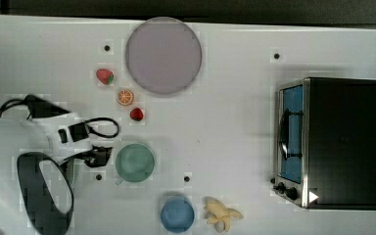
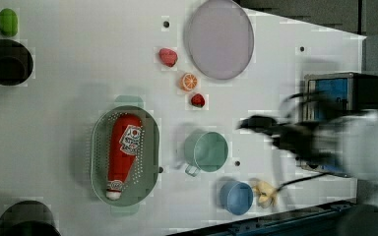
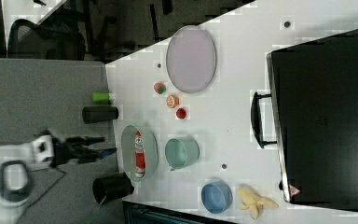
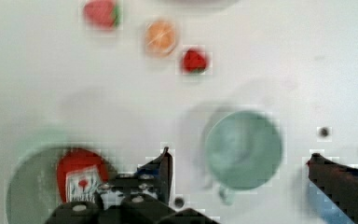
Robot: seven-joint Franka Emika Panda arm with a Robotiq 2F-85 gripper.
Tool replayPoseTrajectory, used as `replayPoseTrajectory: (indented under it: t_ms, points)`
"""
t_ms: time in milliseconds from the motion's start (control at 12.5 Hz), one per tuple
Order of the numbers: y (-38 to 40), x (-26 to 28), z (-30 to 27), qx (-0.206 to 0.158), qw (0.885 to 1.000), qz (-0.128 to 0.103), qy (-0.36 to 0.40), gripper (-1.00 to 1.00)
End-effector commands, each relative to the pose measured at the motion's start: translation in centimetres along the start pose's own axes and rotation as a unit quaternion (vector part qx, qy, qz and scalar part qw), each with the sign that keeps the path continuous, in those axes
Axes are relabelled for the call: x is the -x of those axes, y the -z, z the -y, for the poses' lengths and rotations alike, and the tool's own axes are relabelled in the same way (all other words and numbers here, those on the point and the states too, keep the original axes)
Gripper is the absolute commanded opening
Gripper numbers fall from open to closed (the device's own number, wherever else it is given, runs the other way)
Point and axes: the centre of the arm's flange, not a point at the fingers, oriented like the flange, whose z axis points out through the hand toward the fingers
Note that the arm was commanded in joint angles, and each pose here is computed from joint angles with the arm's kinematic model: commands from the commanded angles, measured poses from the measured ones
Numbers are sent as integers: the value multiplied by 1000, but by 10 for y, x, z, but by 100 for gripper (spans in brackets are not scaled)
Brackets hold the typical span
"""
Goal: Pick Ketchup from the table and place it in strainer.
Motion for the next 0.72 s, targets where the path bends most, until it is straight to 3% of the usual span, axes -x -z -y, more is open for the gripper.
replayPoseTrajectory:
  t_ms: [80,320,560,720]
  points:
    - [52,-78,-82,-14,996,4,-92,100]
    - [87,-125,-164,-33,983,-10,-180,100]
    - [90,-154,-231,-42,968,-2,-246,100]
    - [84,-161,-257,-35,966,14,-256,100]
